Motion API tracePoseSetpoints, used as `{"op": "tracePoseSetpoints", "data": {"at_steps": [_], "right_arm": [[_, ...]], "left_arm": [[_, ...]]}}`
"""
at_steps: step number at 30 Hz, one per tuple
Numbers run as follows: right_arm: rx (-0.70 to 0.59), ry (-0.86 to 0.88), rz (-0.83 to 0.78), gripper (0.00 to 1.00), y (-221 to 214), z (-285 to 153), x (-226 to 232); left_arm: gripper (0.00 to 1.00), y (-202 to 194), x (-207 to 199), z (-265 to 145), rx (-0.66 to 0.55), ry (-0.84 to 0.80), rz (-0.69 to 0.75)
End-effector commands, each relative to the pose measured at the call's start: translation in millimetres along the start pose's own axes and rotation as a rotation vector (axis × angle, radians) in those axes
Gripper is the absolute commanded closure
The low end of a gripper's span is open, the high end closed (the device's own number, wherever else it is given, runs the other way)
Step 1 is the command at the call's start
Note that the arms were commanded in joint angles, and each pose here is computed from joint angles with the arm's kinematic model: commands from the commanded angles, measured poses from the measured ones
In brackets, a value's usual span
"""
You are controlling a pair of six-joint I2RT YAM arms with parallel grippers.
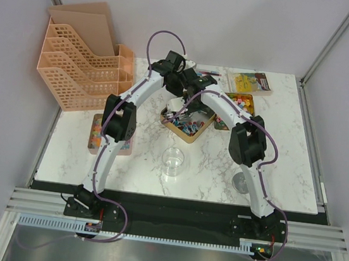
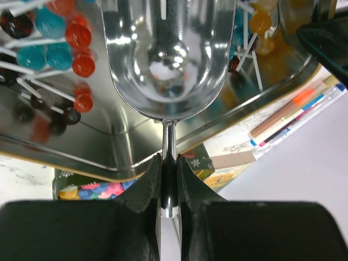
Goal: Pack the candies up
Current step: Scoop the fake candies from the storage box.
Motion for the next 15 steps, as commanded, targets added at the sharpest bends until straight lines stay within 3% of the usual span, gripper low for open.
{"op": "tracePoseSetpoints", "data": {"at_steps": [1,15], "right_arm": [[-0.048,0.034,0.012,1.00,11.4,13.5,8.9],[-0.205,0.104,0.122,1.00,22.2,33.3,20.1]], "left_arm": [[0.98,-0.6,-6.1,-1.7,-0.001,-0.035,-0.008],[0.98,-2.2,-1.9,-1.2,0.006,-0.012,-0.006]]}}
Point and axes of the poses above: each gripper's point midway between its finger pads, its own z axis out along the fingers, its own x axis along the line the jaws close on, y = z × x, the point moved 3 cm from there along -z, back along the fingers, and after that the axes turned 14 degrees about z, right-handed, at the moved point
